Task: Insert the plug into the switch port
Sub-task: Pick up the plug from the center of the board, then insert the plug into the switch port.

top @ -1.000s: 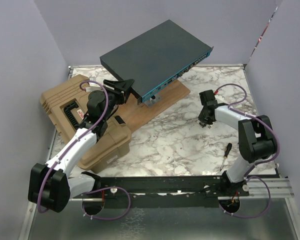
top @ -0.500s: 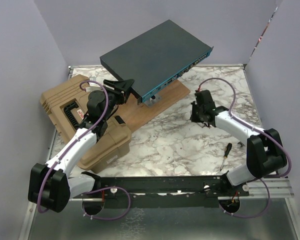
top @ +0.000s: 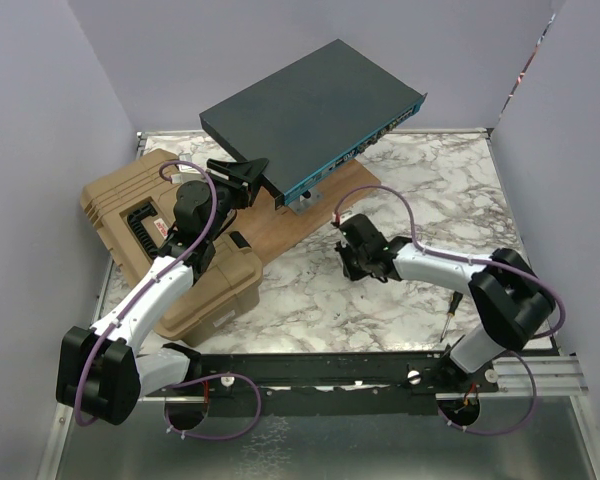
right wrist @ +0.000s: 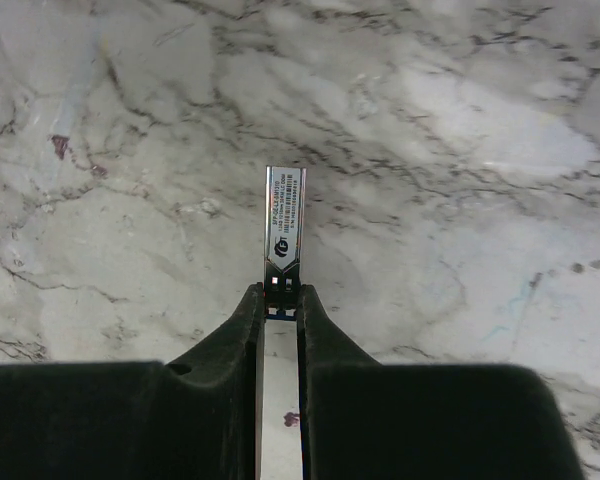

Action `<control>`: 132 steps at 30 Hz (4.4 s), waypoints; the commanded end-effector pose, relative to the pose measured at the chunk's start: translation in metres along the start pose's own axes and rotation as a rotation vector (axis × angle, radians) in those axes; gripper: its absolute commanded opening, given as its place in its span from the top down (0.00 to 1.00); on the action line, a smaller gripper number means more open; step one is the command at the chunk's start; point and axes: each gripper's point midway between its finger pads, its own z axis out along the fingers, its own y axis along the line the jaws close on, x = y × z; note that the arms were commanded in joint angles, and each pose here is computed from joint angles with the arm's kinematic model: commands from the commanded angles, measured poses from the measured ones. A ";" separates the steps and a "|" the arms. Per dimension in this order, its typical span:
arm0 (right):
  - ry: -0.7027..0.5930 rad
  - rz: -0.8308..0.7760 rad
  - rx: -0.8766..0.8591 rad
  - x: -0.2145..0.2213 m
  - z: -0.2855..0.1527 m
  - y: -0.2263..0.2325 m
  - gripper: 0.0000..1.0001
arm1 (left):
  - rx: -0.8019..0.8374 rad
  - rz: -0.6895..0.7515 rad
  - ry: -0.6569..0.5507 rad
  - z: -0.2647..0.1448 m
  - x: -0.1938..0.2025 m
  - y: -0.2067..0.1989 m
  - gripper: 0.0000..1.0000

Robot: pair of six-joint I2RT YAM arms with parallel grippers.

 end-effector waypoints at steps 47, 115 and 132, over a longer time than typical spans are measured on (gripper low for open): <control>-0.206 0.005 0.060 0.037 0.011 0.024 0.87 | -0.039 0.050 0.054 0.002 0.015 0.010 1.00; -0.408 -0.162 -0.064 -0.229 -0.190 -0.020 1.00 | -0.037 0.055 0.039 0.006 0.011 0.007 1.00; -0.414 -0.154 -0.076 -0.236 -0.188 -0.022 0.99 | -0.040 0.055 0.040 0.008 0.012 0.009 1.00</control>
